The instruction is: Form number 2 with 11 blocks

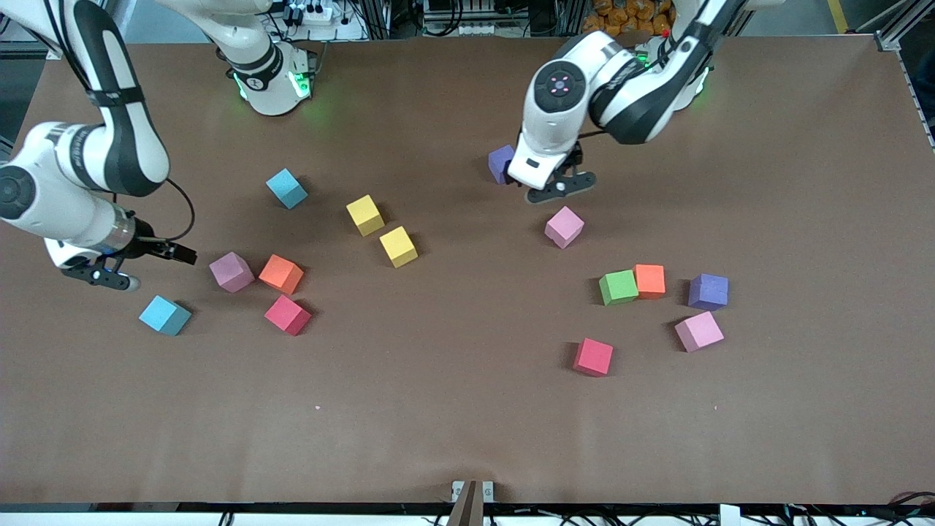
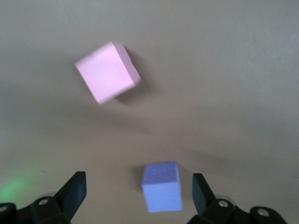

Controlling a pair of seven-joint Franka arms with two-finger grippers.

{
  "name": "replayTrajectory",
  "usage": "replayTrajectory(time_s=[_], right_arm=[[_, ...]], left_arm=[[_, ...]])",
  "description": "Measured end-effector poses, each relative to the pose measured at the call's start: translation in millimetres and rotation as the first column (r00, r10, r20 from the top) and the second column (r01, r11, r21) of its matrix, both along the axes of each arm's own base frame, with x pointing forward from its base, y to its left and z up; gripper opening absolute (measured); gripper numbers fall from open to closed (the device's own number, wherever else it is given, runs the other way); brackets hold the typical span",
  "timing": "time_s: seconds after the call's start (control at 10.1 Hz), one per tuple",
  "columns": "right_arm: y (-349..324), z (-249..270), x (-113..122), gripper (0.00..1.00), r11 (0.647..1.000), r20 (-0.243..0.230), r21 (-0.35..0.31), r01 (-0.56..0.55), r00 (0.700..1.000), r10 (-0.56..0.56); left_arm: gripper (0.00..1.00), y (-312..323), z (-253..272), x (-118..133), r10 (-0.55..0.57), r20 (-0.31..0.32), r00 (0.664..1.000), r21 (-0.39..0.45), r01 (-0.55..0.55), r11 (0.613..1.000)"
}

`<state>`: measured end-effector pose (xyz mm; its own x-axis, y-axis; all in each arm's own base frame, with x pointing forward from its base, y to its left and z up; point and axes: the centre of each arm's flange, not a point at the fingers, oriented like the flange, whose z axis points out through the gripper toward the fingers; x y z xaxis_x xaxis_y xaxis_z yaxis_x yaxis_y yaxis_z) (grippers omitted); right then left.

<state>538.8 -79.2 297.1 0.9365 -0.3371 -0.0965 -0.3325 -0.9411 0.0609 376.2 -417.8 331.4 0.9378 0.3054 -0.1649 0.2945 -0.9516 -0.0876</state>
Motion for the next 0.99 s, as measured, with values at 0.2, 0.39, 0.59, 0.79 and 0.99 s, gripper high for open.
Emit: replayTrajectory(time_s=[0.2,0.39,0.59,0.79,0.99], right_arm=[[2.1,-17.4,2.2,1.00,0.980,0.011,-0.018,0.197,0.980,-0.196],[3.7,-21.4,6.2,1.00,0.901,0.030,0.030,0.433,0.901,-0.434],[4.6,-26.6,9.4,1.00,0.807,0.005,0.129,0.577,0.813,-0.582],[4.5,-36.7,9.5,1.00,0.766,-0.016,0.137,0.628,0.774,-0.633],[6.1,-58.0,7.6,1.00,0.730,-0.045,0.110,0.675,0.737,-0.674]], left_arm=[[1.00,-24.5,-32.1,-21.8,0.054,-0.031,0.998,-0.003,-0.054,0.999],[1.00,-27.7,-52.9,-27.3,0.091,-0.038,0.995,-0.017,-0.091,0.996],[1.00,-20.8,-70.6,-37.3,0.100,-0.039,0.994,-0.017,-0.100,0.995],[1.00,-17.4,-82.1,-47.2,0.094,-0.037,0.995,-0.022,-0.095,0.995],[1.00,-15.6,-92.5,-57.8,0.092,-0.028,0.995,-0.036,-0.093,0.995]])
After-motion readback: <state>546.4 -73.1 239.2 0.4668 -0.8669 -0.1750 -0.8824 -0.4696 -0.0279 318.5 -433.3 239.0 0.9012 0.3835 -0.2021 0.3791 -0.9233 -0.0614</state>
